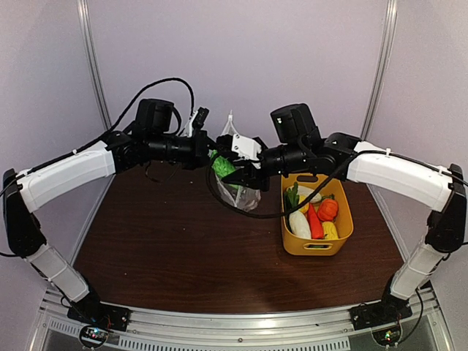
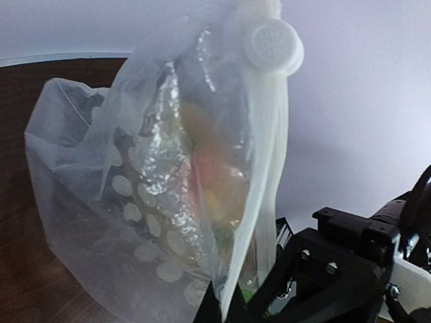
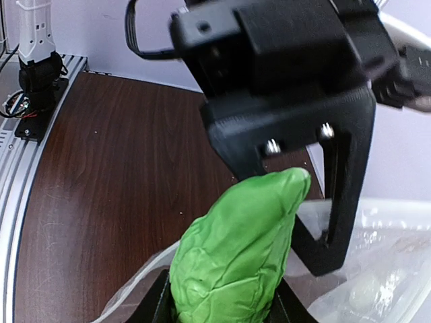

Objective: Place the food in the zip-top bag and seal the zipper
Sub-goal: Place the fake vegetable in the zipper food storage bag, then adjust the zipper food storage bag at the center of the board.

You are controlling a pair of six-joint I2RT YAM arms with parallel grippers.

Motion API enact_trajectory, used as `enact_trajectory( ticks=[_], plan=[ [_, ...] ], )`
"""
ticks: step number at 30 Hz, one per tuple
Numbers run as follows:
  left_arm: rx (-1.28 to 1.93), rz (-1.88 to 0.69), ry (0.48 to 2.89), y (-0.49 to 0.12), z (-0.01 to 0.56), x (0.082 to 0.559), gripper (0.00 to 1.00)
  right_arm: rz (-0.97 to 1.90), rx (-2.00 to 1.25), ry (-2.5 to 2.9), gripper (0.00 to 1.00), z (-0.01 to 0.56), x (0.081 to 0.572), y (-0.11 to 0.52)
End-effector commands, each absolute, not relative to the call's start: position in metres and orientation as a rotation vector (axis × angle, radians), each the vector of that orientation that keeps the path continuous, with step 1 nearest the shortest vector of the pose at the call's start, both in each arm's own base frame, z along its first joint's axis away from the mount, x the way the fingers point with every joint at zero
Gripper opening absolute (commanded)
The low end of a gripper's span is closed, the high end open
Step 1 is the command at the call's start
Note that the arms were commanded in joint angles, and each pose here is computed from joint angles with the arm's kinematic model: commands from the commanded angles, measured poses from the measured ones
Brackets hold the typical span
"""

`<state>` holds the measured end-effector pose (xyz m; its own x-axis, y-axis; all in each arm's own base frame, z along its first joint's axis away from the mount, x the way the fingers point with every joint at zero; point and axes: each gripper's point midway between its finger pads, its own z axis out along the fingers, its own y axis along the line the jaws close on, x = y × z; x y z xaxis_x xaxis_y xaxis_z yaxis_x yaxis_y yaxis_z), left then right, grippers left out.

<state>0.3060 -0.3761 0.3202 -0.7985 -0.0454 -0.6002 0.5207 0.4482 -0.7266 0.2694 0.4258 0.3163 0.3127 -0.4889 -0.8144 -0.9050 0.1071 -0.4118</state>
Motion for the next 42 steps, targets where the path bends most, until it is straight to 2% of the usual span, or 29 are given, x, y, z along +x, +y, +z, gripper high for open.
enact_trajectory(
  ticks=[1, 6, 10, 17, 25, 30, 35, 38, 42],
  plan=[
    [0.39, -1.41, 1.983, -0.368, 0.361, 0.288, 0.0, 0.405, -1.385, 1.589, 0.12, 0.291, 0.297, 0.404],
    [0.369, -1.426, 1.984, -0.373, 0.345, 0.29, 0.0, 0.431, -1.267, 1.723, 0.33, 0.293, 0.307, 0.403],
    [0.381, -1.422, 2.035, -0.382, 0.329, 0.29, 0.0, 0.47, -1.201, 1.777, 0.42, 0.307, 0.313, 0.409],
    [0.342, -1.275, 2.112, -0.374, 0.315, 0.298, 0.0, 0.455, -1.081, 1.829, 0.74, 0.326, 0.323, 0.404],
    [0.346, -1.145, 2.15, -0.366, 0.306, 0.307, 0.0, 0.604, -1.113, 1.745, 0.75, 0.358, 0.294, 0.403],
    [0.361, -1.133, 2.17, -0.37, 0.297, 0.311, 0.0, 0.529, -1.056, 1.718, 0.75, 0.378, 0.297, 0.384],
    [0.366, -1.1, 2.177, -0.372, 0.294, 0.317, 0.0, 0.417, -0.992, 1.764, 0.73, 0.361, 0.314, 0.374],
    [0.366, -1.083, 2.184, -0.373, 0.29, 0.32, 0.0, 0.365, -0.866, 1.844, 0.65, 0.345, 0.331, 0.367],
    [0.367, -1.05, 2.198, -0.371, 0.289, 0.322, 0.0, 0.389, -0.823, 1.93, 0.63, 0.323, 0.338, 0.375]
  ],
)
